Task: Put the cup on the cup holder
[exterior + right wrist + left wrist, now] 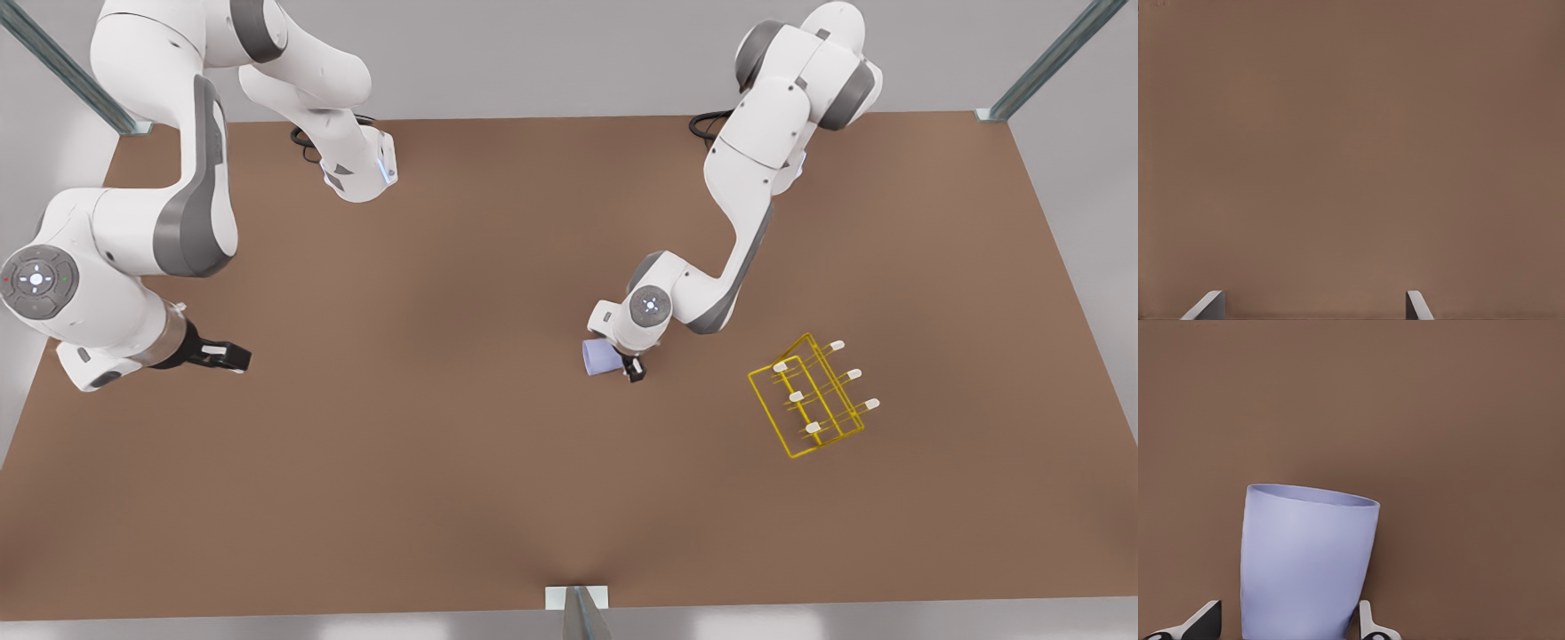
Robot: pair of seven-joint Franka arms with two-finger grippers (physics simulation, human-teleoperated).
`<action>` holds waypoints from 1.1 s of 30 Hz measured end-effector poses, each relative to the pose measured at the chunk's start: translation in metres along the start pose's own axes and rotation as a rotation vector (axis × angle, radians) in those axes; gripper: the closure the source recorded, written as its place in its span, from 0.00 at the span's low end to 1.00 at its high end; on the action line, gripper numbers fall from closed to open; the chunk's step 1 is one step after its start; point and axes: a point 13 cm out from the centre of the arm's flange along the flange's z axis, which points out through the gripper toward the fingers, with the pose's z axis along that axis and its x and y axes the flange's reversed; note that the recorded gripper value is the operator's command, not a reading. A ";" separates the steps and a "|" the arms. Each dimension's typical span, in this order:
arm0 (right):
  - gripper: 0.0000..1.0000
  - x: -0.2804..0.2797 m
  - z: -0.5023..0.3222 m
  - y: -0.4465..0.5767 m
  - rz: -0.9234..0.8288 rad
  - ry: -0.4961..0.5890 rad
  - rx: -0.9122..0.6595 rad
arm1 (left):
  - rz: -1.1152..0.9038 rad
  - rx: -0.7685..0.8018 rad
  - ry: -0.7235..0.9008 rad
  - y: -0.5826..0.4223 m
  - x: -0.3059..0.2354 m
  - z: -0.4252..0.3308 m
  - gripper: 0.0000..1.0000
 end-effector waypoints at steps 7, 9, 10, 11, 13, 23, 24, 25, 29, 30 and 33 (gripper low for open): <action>0.00 -0.003 -0.006 -0.004 0.047 -0.009 -0.026 | 0.027 -0.005 -0.006 0.000 -0.001 0.018 0.00; 0.00 -0.003 -0.007 -0.002 0.053 -0.012 -0.029 | 0.035 -0.008 -0.010 0.000 -0.003 0.020 0.00; 0.00 -0.003 -0.008 -0.002 0.057 -0.012 -0.030 | 0.039 -0.010 -0.012 0.000 -0.003 0.020 0.00; 0.00 -0.003 -0.008 -0.002 0.061 -0.012 -0.030 | 0.042 -0.011 -0.014 0.000 -0.004 0.020 0.00; 0.00 -0.003 -0.007 -0.001 0.065 -0.011 -0.034 | 0.047 -0.014 -0.017 0.000 -0.005 0.020 0.10; 0.00 -0.016 -0.019 -0.001 0.093 -0.066 -0.056 | 0.065 -0.040 -0.037 0.009 -0.018 -0.005 0.25; 0.00 -0.017 -0.019 -0.002 0.096 -0.069 -0.057 | 0.083 -0.058 -0.033 0.016 -0.024 -0.022 0.25; 0.00 -0.018 -0.020 -0.002 0.098 -0.072 -0.058 | 0.115 -0.085 -0.009 0.026 -0.027 -0.039 0.25; 0.00 -0.019 -0.020 0.001 0.099 -0.077 -0.062 | 0.293 -0.267 0.267 0.085 0.003 -0.103 0.25; 0.00 -0.019 -0.020 0.002 0.099 -0.077 -0.063 | 0.343 -0.336 0.381 0.104 0.017 -0.127 0.25; 0.00 -0.020 -0.020 0.002 0.103 -0.079 -0.065 | 0.498 -0.540 0.832 0.132 0.055 -0.189 0.25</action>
